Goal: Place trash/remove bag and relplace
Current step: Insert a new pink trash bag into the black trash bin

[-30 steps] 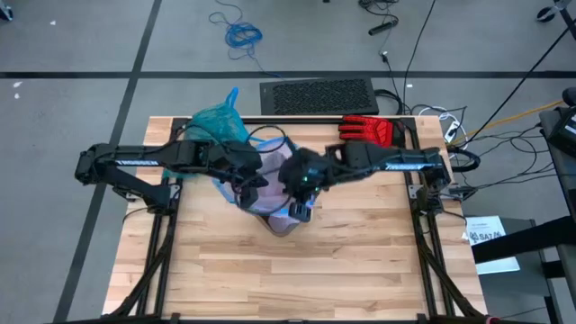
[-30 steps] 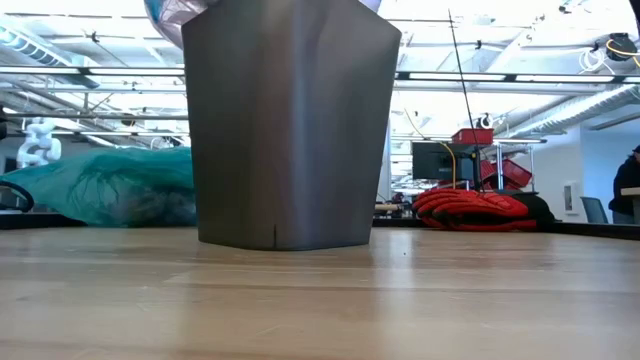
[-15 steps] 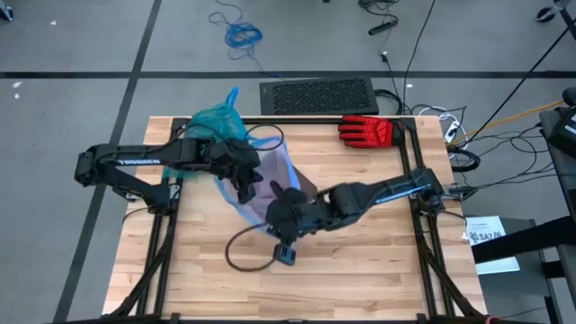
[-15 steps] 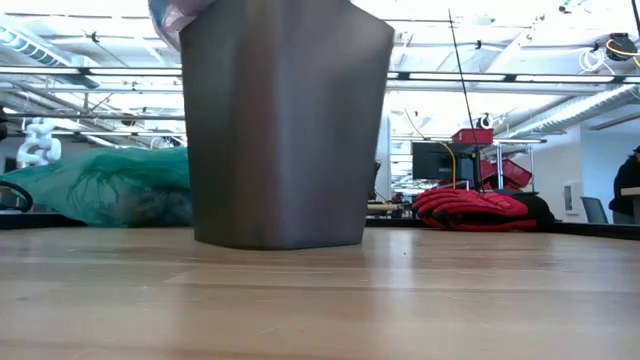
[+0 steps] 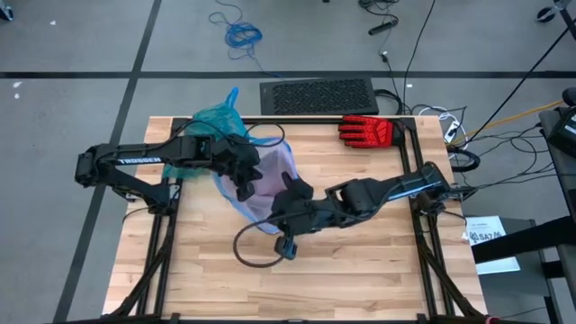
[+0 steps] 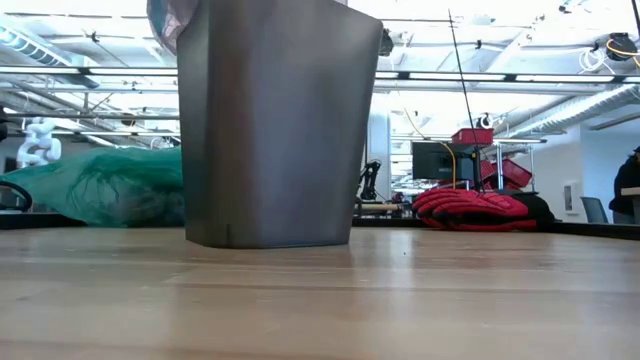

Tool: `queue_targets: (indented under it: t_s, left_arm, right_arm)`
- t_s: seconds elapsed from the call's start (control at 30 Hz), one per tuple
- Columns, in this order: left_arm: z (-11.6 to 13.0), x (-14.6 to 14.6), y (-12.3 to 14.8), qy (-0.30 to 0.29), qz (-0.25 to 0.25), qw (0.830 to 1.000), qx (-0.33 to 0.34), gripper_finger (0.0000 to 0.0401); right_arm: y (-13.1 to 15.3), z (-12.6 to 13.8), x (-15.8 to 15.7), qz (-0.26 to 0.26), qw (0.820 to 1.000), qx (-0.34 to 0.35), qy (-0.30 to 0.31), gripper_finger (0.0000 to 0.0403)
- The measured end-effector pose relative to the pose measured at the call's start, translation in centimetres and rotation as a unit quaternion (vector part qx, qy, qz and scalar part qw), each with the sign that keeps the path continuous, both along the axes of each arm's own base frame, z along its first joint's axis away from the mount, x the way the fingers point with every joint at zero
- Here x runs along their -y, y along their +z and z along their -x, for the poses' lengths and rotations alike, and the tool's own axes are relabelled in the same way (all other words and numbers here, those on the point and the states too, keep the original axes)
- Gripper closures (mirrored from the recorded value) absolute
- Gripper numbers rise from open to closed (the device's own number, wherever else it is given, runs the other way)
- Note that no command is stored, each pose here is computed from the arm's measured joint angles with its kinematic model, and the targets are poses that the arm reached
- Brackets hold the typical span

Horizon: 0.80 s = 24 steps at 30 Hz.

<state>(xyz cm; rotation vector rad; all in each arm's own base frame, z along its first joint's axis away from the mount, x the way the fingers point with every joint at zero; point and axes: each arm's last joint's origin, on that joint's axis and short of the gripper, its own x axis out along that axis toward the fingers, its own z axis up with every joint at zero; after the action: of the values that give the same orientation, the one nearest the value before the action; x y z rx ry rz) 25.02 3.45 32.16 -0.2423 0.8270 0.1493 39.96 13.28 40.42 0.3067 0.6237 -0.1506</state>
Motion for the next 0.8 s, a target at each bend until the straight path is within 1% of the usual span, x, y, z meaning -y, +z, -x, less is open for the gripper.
queue_targets:
  t_s: [0.1,0.23,0.33,0.47,0.53,0.6,0.7,0.8]
  left_arm:
    - [0.0,0.0,0.0,-0.002,0.001,1.0,0.0,0.0401]
    - [0.0,0.0,0.0,-0.01,-0.001,1.0,-0.002,0.0401]
    - [0.2,0.0,-0.1,-0.011,0.0,1.0,-0.01,0.0401]
    - [0.2,0.1,-0.2,-0.013,0.003,1.0,-0.013,0.0401]
    - [0.2,0.1,-0.2,-0.015,0.005,1.0,-0.012,0.0401]
    - [0.2,0.1,-0.2,-0.015,0.005,1.0,-0.012,0.0401]
    - [0.2,0.1,-0.2,-0.016,0.006,1.0,-0.012,0.0401]
    - [0.2,0.1,-0.2,-0.017,0.008,1.0,-0.012,0.0401]
  right_arm:
    - [0.5,0.9,-0.2,0.011,1.0,-0.006,0.01,0.0403]
    - [1.4,2.9,-1.7,0.035,0.999,-0.011,0.022,0.0403]
    - [0.7,4.2,-3.3,0.056,0.997,-0.05,0.031,0.0403]
    - [-1.0,5.0,-5.2,0.069,0.992,-0.1,0.035,0.0403]
    - [-1.7,4.8,-5.7,0.081,0.99,-0.112,0.035,0.0403]
    - [-2.7,4.1,-5.7,0.111,0.987,-0.117,0.016,0.0403]
    - [-3.7,2.9,-4.7,0.156,0.98,-0.116,-0.03,0.0403]
    - [-3.9,2.0,-3.2,0.164,0.978,-0.119,-0.055,0.0403]
